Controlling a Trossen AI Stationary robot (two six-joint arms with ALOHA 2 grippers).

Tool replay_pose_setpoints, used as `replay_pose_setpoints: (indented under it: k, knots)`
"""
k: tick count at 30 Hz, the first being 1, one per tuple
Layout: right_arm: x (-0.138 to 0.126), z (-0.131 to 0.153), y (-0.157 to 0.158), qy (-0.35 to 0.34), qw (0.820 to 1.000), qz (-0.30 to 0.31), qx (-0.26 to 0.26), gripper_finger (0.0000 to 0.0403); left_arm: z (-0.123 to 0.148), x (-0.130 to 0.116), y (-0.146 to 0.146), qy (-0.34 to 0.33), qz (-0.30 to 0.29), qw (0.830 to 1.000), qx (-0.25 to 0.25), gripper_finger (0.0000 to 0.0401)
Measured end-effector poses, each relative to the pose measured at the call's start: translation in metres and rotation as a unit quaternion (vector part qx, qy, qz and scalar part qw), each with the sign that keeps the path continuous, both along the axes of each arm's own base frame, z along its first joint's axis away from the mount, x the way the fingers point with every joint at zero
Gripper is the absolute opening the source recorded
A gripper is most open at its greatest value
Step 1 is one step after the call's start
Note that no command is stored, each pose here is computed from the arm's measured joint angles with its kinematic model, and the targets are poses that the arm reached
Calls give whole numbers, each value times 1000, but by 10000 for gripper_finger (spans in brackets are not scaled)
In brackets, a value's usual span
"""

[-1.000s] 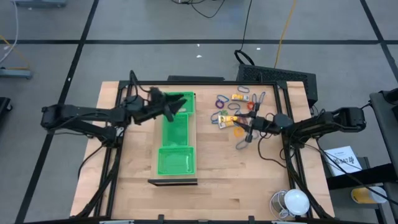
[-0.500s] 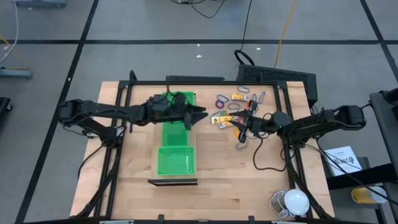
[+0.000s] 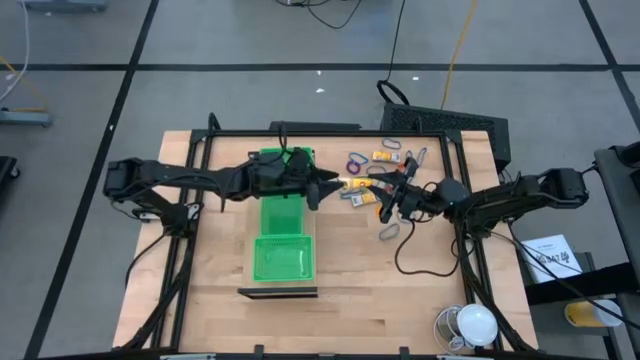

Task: Pick & Place Office Desk Supplies
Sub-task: Put the yellow crayon box into the top green bin on the shelf

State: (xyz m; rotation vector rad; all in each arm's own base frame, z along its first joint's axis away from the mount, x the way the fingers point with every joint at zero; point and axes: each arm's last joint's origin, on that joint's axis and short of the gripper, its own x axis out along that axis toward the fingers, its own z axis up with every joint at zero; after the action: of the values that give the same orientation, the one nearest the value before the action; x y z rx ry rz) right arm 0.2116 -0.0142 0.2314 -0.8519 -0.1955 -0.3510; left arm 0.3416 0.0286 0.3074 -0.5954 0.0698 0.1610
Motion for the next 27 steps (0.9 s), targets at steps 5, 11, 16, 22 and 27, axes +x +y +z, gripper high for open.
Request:
replay_pose_setpoints:
  k: [5,11,16,22,27]
  knots:
    - [0,0,0,-1,1000,0,1,116,-5,6,0,-2,-5,1000,3,241]
    - [0,-1,0,3,1000,-1,1,116,-17,17,1,-10,-5,1000,-4,241]
    - [0,-1,0,6,1000,0,5,116,-14,16,5,-24,-9,1000,-4,241]
    - [0,-1,0,5,1000,-1,5,116,-13,17,4,-32,-24,999,-6,220]
    - [0,-1,0,6,1000,-1,5,116,-14,17,4,-27,-24,999,-6,154]
